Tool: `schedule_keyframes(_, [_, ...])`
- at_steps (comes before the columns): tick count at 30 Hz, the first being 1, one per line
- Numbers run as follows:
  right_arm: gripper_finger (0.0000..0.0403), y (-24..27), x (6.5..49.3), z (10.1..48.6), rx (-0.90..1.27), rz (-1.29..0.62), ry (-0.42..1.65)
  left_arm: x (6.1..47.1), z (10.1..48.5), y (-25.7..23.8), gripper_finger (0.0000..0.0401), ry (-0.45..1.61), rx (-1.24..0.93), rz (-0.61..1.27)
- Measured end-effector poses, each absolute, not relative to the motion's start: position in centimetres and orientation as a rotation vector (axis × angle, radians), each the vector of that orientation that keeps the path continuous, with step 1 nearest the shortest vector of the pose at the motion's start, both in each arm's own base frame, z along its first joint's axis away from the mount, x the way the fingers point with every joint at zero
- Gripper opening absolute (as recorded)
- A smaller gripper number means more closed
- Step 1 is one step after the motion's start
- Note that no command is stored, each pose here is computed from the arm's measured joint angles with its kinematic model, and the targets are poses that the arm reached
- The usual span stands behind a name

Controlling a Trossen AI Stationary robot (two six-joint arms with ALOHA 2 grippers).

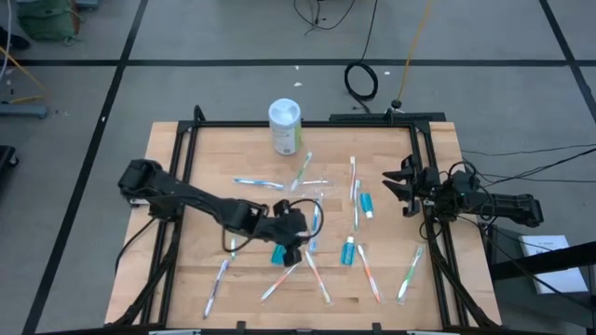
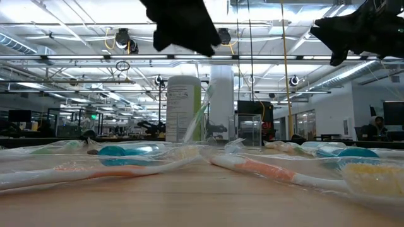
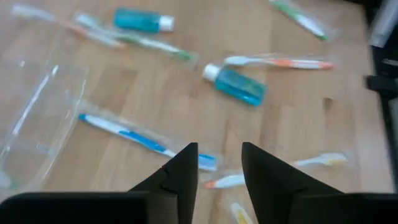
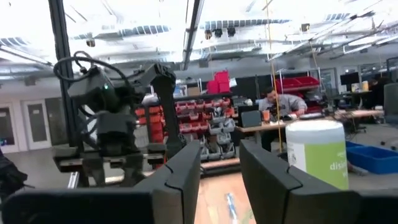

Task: Pick & Place toothbrushing station
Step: Put the blue mouthwash into the transparent organizer

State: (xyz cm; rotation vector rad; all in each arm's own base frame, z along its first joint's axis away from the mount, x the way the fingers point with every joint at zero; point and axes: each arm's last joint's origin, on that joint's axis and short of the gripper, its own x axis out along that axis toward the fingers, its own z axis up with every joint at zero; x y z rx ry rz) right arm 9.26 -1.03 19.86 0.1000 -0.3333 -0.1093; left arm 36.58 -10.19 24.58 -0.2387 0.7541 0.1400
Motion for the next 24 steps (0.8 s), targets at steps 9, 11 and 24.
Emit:
schedule_keyframes(9, [0.0105, -1.1, 9.3, 19.9, -0.055, -0.139, -0.321, 36.9, 19.8, -9.3, 0.0202, 1.015, -0.56, 0.288])
schedule_keyframes(11, [0.0105, -1.1, 9.4, 19.8, -0.095, -0.145, -0.311, 36.8, 18.4, -9.2, 0.0208, 1.082, -0.587, 0.357])
schedule_keyframes(24, [0.0105, -1.1, 9.4, 19.8, -0.235, -0.168, -0.299, 36.5, 15.7, -9.0, 0.0193, 1.218, -0.707, 0.493])
